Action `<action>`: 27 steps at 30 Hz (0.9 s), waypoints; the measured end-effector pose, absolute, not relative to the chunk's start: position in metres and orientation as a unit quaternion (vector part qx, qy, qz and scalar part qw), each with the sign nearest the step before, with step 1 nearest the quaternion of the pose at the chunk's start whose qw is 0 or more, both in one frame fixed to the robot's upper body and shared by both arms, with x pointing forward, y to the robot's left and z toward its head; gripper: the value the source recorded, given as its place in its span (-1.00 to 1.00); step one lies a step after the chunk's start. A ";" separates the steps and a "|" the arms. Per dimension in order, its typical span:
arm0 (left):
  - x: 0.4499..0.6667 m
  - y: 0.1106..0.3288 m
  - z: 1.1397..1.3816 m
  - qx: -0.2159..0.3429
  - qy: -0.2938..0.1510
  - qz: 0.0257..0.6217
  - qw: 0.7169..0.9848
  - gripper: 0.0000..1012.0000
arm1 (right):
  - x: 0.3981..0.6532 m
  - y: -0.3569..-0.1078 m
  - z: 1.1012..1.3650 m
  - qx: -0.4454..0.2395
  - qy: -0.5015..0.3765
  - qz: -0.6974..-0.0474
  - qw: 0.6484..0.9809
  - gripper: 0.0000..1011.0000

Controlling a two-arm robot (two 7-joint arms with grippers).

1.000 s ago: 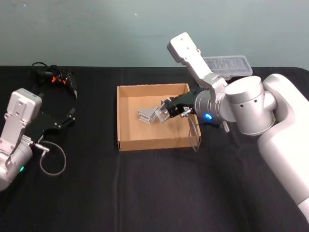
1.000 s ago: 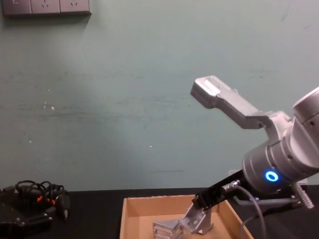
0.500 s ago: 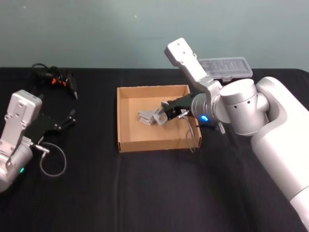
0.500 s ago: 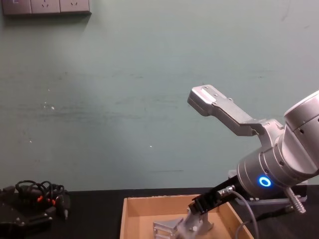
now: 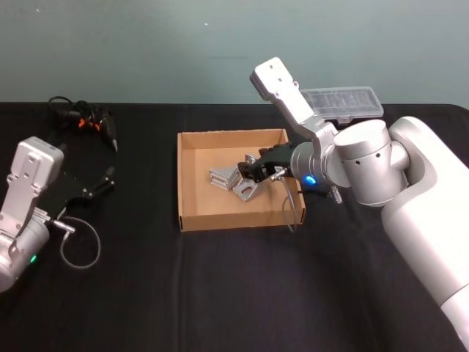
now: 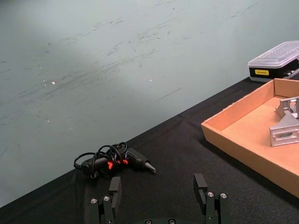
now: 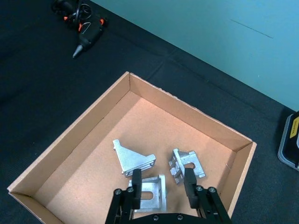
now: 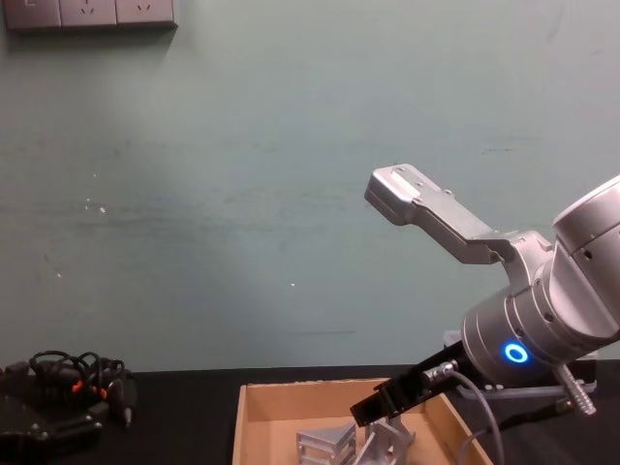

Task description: Use one hand to pick up the angle iron from the table and place it into the box.

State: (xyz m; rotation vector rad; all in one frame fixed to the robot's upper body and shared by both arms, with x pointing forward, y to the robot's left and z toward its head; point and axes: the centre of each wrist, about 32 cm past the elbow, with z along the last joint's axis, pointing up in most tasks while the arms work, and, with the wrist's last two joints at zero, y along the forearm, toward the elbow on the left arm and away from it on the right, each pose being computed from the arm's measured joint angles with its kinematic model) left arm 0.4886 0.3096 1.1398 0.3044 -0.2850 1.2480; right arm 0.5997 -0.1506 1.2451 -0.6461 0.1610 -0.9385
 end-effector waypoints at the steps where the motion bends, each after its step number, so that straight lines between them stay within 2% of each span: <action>1: 0.489 0.310 1.140 0.142 -0.132 0.580 0.791 1.00 | 0.600 -0.151 1.245 -0.306 0.076 -0.444 0.839 0.12; 10: 0.489 0.310 1.140 0.141 -0.132 0.580 0.791 1.00 | 0.599 -0.151 1.245 -0.306 0.076 -0.444 0.839 0.71; 11: 0.489 0.310 1.140 0.142 -0.132 0.580 0.791 1.00 | 0.599 -0.151 1.245 -0.306 0.076 -0.444 0.839 0.71; 16: 0.489 0.310 1.140 0.141 -0.132 0.580 0.791 1.00 | 0.598 -0.151 1.245 -0.306 0.075 -0.445 0.839 0.97; 27: 0.489 0.310 1.140 0.141 -0.132 0.580 0.791 1.00 | 0.580 -0.162 1.242 -0.273 0.058 -0.453 0.847 0.98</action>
